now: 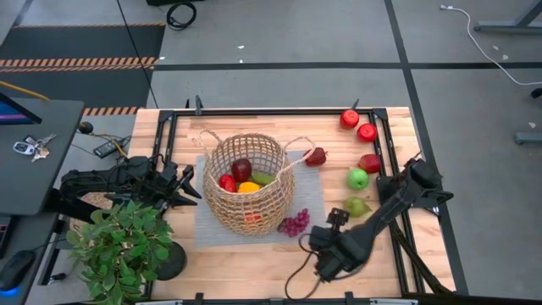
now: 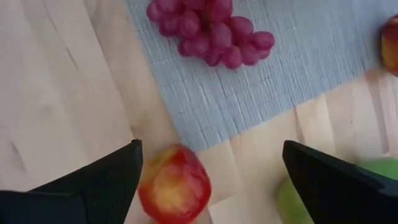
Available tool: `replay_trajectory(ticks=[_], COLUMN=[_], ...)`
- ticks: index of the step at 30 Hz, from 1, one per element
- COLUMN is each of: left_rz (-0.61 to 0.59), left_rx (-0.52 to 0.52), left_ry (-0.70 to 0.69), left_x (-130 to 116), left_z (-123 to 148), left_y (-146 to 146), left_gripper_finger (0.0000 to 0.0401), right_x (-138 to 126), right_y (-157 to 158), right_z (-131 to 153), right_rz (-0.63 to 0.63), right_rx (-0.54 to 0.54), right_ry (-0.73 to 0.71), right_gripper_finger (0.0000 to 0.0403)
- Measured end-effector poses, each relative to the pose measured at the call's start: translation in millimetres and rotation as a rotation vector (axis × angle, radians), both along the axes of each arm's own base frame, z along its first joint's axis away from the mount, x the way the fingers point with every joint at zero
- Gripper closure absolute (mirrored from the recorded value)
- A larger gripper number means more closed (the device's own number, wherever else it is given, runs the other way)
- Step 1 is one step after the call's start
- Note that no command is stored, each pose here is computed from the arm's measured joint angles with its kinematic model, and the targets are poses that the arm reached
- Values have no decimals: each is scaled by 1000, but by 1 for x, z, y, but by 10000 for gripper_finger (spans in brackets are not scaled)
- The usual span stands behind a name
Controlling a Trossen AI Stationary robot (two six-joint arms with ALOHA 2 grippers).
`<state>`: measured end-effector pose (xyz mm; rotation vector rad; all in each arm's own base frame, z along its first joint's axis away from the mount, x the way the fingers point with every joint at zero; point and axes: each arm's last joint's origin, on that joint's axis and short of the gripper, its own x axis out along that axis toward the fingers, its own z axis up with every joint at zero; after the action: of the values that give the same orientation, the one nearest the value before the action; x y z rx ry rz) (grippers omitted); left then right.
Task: Build produce basket
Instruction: Put the red apple into the brown basket
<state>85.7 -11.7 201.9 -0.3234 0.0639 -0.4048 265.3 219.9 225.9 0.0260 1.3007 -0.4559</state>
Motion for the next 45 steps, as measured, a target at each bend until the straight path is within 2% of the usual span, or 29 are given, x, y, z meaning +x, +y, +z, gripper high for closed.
replay_trajectory(ticks=[7,13,21,33,38,45], left_rz=[0,0,0,0,0,0], left_rx=[0,0,0,0,0,0], left_ry=[0,0,0,0,0,0], left_x=[0,0,0,0,0,0], left_z=[0,0,0,0,0,0], left_y=[0,0,0,0,0,0], left_gripper_finger=[280,280,280,280,280,280], right_x=[-38,-46,-47,-56,-57,-52], right_y=[1,-7,-16,-24,-28,-32], right_z=[1,-21,-52,-78,-83,-83], right_rz=[-150,-208,-234,-259,-277,-249], right_rx=[63,173,229,268,270,271], right_ry=[-134,-213,-190,-154,-143,-148], right_gripper_finger=[11,4,4,6,28,89])
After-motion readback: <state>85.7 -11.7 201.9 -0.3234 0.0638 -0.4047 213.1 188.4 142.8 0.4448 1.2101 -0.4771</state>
